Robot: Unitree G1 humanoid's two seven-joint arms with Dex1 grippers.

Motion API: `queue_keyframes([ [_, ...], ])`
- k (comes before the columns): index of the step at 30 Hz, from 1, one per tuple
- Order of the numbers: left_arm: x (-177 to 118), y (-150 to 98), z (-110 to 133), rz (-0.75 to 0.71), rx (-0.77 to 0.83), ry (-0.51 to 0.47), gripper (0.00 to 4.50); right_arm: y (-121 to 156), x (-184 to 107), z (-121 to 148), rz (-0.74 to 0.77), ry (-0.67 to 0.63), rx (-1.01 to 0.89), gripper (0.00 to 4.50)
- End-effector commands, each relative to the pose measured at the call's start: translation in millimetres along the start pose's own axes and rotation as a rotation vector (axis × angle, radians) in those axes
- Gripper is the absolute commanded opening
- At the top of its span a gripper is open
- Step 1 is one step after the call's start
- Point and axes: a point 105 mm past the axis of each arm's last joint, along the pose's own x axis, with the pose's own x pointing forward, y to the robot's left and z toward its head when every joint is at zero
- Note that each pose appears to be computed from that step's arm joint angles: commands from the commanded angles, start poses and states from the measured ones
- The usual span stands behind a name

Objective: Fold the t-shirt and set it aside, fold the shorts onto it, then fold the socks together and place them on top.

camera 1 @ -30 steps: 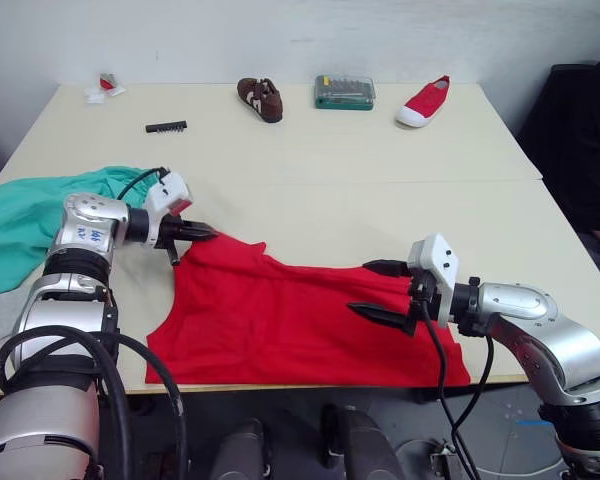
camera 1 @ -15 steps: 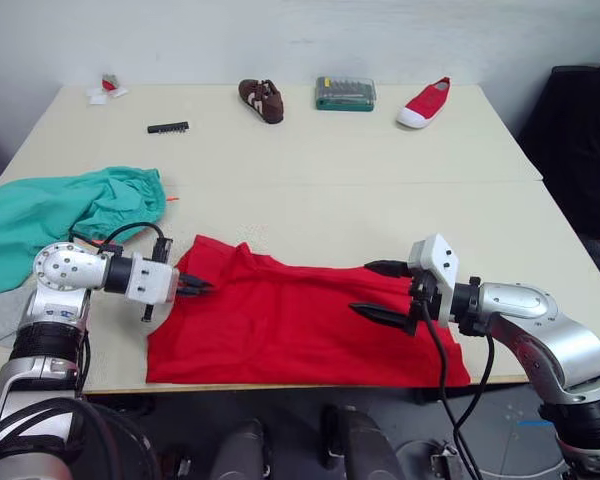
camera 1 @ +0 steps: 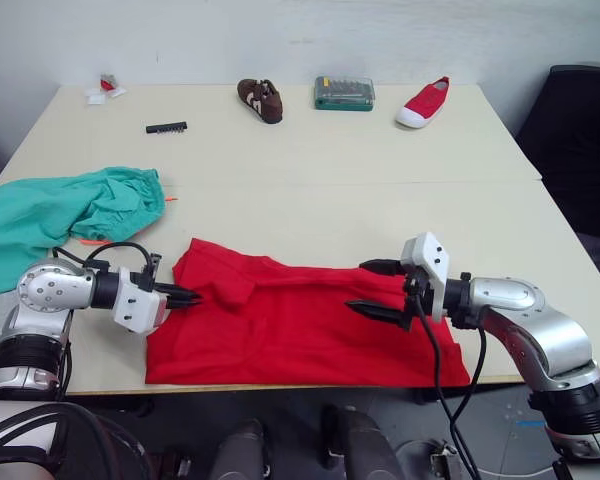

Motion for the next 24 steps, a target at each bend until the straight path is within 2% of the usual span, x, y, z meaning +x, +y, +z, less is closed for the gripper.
queue_keyframes([
  [1,-15,15,7,0.038,-0.180,-0.042,1.51,-3,-2,14,-0.022,-0.053,-0.028,4.39],
  [3,-22,13,14,-0.005,-0.356,-0.077,2.14,-2,-3,17,-0.032,-0.066,-0.022,4.39],
  [6,-34,21,29,-0.006,-0.622,-0.161,2.14,-2,-3,20,-0.053,-0.078,-0.018,4.39],
  [8,-39,37,37,0.036,-0.779,-0.235,2.14,-4,-3,21,-0.075,-0.084,-0.016,4.39],
  [9,-39,47,39,0.078,-0.839,-0.275,1.96,-7,-2,23,-0.097,-0.093,-0.005,4.39],
  [12,-33,74,41,0.181,-0.943,-0.368,1.25,-15,2,26,-0.151,-0.119,0.021,3.74],
  [16,-8,78,33,0.218,-0.979,-0.360,0.02,-17,15,26,-0.175,-0.123,0.039,2.42],
  [19,24,65,25,0.188,-0.975,-0.281,0.00,-17,28,14,-0.186,-0.066,0.045,1.43],
  [23,57,49,-1,0.214,-0.973,-0.087,0.00,-29,33,-19,-0.281,0.062,0.071,0.07],
  [24,59,45,-6,0.217,-0.968,-0.061,0.00,-32,31,-26,-0.306,0.085,0.079,0.03],
])
